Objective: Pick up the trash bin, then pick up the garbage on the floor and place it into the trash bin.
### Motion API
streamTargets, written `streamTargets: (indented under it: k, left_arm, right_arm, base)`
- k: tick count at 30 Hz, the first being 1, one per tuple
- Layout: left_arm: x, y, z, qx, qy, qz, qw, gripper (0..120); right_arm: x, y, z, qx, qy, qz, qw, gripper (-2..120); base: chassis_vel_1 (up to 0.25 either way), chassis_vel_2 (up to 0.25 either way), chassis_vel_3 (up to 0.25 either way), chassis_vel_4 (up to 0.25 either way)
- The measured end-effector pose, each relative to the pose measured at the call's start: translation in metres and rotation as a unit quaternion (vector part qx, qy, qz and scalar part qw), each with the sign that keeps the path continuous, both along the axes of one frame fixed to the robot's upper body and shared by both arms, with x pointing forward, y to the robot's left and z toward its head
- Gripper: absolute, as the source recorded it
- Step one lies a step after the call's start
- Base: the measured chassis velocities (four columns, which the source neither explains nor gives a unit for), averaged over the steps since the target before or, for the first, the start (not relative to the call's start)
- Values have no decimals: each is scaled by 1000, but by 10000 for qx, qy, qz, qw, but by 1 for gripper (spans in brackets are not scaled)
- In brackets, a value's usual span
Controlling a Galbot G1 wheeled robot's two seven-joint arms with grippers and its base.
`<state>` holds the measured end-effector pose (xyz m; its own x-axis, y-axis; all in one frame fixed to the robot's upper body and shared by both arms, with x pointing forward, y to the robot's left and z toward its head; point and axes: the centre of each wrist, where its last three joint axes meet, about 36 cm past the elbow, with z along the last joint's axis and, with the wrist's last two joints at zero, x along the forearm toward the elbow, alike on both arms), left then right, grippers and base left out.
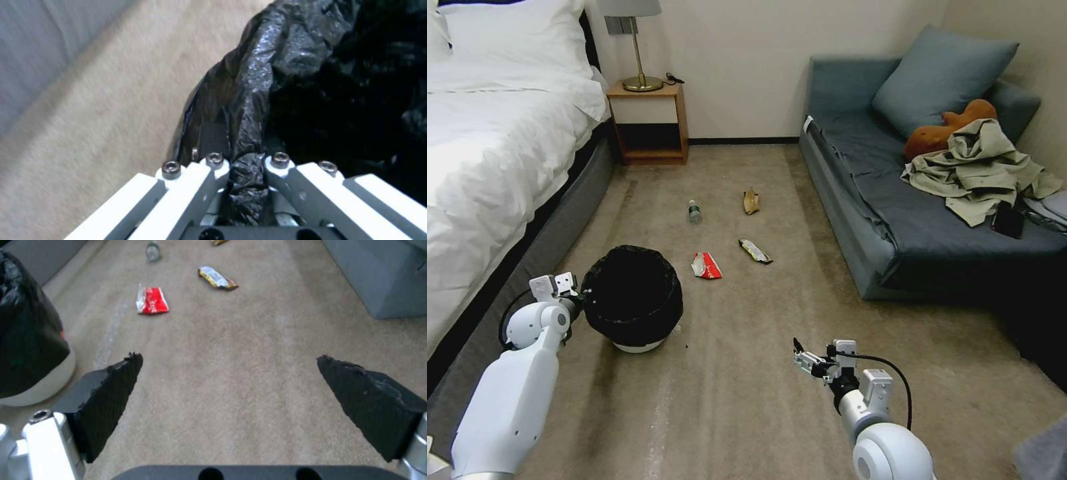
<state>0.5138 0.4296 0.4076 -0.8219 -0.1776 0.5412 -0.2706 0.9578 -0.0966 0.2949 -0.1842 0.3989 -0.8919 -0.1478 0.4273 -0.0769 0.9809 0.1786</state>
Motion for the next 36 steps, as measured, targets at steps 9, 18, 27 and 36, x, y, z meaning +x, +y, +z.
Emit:
streamTargets:
  k: [9, 18, 27, 36]
  left_arm:
    - [-31, 1, 23, 661, -442, 36, 9968, 3]
    - [-70, -8, 54, 832, -879, -81, 9926, 3]
    - [-97, -12, 57, 1086, -1173, -178, 9870, 3]
    - [-92, -11, 50, 1033, -1113, -187, 9882, 3]
  right_arm:
    - [0, 1, -2, 159, -148, 45, 9998, 100]
    - [2, 2, -9, 94, -442, 123, 9989, 100]
    - [5, 0, -16, 76, -616, 237, 9978, 100]
    - [11, 3, -29, 21, -617, 296, 9977, 100]
  base:
    - [0, 0, 0, 0]
    - [0, 0, 0, 0]
    - [0, 0, 0, 0]
    - [0, 0, 0, 0]
